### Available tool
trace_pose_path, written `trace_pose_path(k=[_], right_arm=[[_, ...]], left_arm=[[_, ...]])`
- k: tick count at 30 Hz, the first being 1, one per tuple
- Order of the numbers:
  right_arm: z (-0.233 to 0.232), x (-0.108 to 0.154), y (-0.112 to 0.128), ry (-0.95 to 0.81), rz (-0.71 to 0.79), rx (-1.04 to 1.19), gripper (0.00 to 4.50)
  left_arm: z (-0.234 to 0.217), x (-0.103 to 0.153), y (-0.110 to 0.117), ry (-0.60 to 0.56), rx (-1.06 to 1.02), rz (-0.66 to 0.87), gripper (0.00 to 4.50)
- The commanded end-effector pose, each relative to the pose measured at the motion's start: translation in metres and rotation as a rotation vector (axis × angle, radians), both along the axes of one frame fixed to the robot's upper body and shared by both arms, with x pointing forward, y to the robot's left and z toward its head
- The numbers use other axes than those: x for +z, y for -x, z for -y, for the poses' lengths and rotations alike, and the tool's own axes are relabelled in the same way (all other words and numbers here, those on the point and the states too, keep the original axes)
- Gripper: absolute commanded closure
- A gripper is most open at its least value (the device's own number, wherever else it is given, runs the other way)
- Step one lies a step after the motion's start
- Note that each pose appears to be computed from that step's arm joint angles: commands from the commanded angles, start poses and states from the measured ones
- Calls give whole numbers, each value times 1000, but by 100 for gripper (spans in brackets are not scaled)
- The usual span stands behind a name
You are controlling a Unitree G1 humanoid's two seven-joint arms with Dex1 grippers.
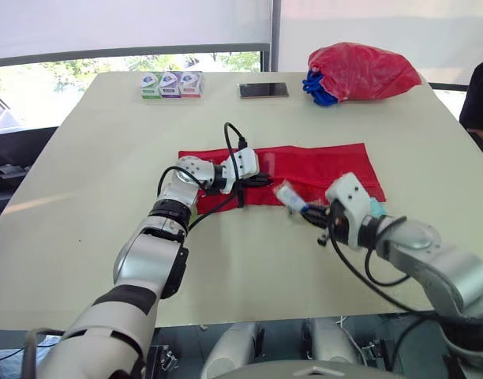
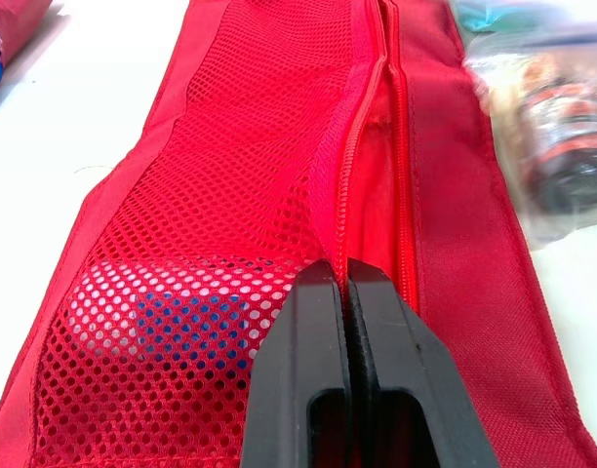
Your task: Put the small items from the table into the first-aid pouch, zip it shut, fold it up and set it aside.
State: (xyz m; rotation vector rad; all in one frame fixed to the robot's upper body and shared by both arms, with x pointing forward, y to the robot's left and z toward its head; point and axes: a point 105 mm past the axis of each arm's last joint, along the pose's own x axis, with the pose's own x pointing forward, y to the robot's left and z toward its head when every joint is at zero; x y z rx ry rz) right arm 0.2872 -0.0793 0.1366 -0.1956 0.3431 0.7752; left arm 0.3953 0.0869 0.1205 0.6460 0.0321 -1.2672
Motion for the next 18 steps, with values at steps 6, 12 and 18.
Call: trace_pose_path(k=[6, 12, 18], right_arm=[[11, -17, -24, 141, -71, -107, 444], [-6, -17, -38, 102, -62, -121, 444], [-8, -20, -50, 67, -48, -215, 444]], left_arm=[[10, 20, -2, 44, -27, 52, 450], [17, 18, 2, 58, -55, 47, 450], [23, 20, 2, 78, -57, 52, 450]])
